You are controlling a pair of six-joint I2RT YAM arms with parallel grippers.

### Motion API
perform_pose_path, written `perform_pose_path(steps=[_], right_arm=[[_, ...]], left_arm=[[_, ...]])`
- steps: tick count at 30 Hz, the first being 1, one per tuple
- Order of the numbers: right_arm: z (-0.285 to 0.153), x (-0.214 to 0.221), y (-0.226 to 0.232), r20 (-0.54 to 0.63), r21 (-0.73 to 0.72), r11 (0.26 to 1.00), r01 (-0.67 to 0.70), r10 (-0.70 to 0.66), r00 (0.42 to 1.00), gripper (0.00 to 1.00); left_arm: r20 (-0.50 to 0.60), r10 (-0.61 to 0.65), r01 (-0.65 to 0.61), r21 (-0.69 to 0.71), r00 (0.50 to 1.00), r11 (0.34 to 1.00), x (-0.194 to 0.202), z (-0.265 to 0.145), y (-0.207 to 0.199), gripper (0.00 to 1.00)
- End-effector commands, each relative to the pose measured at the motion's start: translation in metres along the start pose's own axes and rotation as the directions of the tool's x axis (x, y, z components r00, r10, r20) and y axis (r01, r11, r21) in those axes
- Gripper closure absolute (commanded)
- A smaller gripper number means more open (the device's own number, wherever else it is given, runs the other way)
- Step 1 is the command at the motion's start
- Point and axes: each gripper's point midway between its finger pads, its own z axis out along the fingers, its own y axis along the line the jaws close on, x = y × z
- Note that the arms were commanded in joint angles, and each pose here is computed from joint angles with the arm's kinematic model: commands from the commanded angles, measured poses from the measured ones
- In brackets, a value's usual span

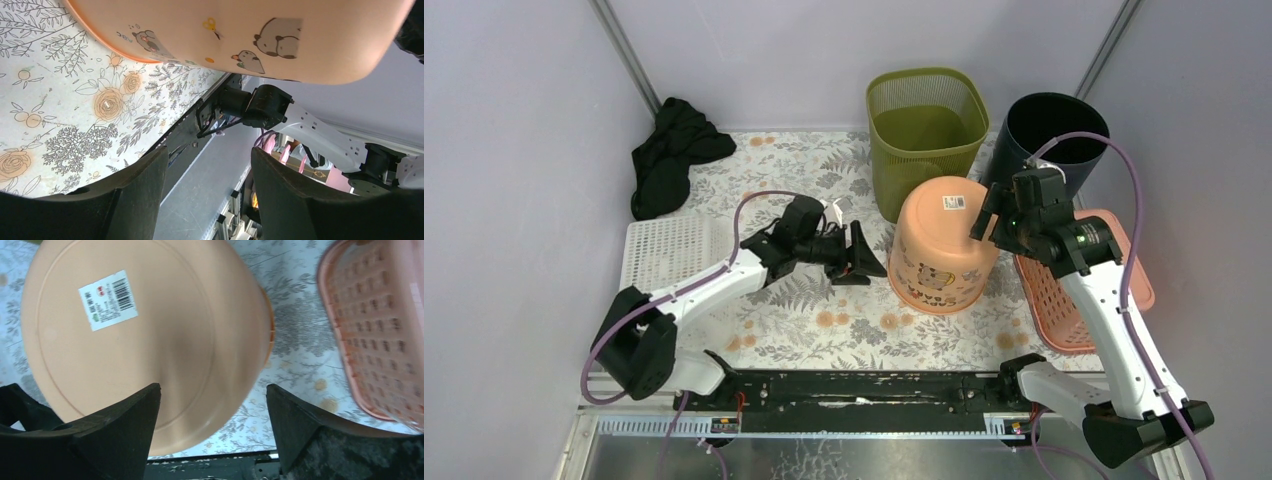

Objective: Turn the large container upside down
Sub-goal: Move the container to the center of the board.

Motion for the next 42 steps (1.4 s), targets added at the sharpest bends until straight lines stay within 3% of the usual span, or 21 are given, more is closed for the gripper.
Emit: perform_pose_path(steps=[1, 13, 19, 24, 31, 36, 42], right_arm=[[0.008, 0.004, 0.033, -0.013, -0.185, 0.983, -0.007, 0.005, 1.000, 0.20], [0.037, 0.038, 0.094, -0.203, -0.455, 0.870, -0.189, 0.106, 0.973, 0.22], [0.041, 0.034, 0.134, -0.271, -0.594, 0.774, -0.220, 0.065, 0.960, 0.22], [0.040, 0.031, 0.153, -0.285, -0.652, 0.738, -0.174, -0.026, 0.958, 0.19], [0.012, -0.002, 0.126, -0.122, -0.551, 0.834, -0.015, -0.064, 0.990, 0.12], [-0.019, -0.013, 0.097, -0.049, -0.456, 0.890, 0.013, -0.040, 0.998, 0.09], [-0.057, -0.021, 0.065, 0.038, -0.369, 0.929, 0.020, -0.006, 0.999, 0.08]], left_arm=[[0.027, 0.033, -0.032, -0.031, 0.999, 0.999, -0.002, -0.012, -0.007, 0.31], [0.089, 0.091, -0.091, -0.003, 0.992, 0.996, -0.007, -0.044, -0.052, 0.31], [0.132, 0.109, -0.110, 0.001, 0.985, 0.994, -0.010, -0.060, -0.070, 0.31], [0.157, 0.123, -0.125, 0.000, 0.980, 0.992, -0.011, -0.068, -0.080, 0.31], [0.155, 0.207, -0.193, -0.099, 0.966, 0.976, -0.002, -0.063, -0.090, 0.30], [0.168, 0.247, -0.225, -0.140, 0.954, 0.964, 0.003, -0.052, -0.101, 0.30], [0.134, 0.297, -0.270, -0.189, 0.945, 0.944, 0.017, -0.011, -0.113, 0.30]])
